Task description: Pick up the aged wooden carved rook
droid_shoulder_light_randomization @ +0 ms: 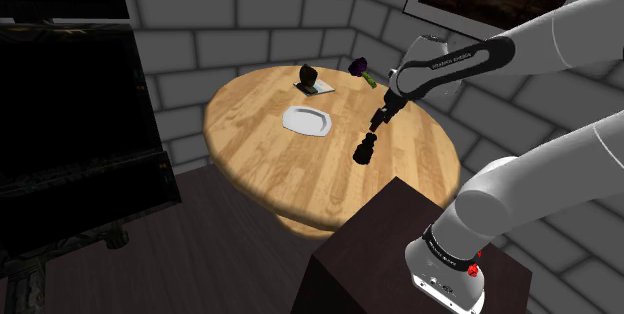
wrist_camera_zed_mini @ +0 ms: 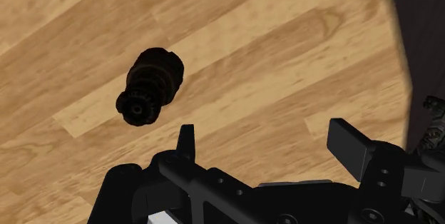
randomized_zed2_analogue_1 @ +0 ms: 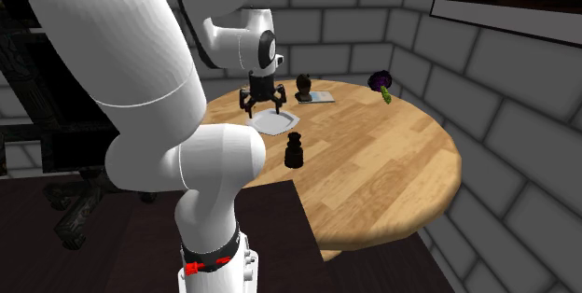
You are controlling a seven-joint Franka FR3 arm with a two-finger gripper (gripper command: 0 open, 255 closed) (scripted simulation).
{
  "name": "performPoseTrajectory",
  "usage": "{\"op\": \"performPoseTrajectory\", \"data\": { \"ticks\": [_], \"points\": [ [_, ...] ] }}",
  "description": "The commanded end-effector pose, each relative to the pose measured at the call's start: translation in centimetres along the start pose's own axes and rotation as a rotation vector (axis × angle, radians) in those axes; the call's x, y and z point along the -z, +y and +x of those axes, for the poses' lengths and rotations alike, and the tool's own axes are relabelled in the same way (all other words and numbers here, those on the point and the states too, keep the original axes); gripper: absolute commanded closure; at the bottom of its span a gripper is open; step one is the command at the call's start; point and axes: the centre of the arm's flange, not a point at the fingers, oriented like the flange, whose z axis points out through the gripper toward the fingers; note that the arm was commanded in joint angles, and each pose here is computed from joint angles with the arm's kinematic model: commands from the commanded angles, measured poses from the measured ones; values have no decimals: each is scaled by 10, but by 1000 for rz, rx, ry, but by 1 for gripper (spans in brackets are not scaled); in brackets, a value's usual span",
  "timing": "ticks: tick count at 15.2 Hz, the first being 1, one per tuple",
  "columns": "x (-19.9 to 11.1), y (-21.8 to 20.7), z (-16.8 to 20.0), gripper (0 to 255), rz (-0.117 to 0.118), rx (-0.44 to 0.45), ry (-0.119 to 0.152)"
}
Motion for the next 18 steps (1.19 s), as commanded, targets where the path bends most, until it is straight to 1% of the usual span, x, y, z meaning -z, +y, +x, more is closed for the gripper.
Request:
{"op": "performPoseTrajectory", "data": {
  "ticks": [1,13,18],
  "points": [
    [-17,17,1,0,-6,-1,9],
    [-136,116,15,0,-29,-15,51],
    [-159,117,12,0,-30,-15,52]
  ]
}}
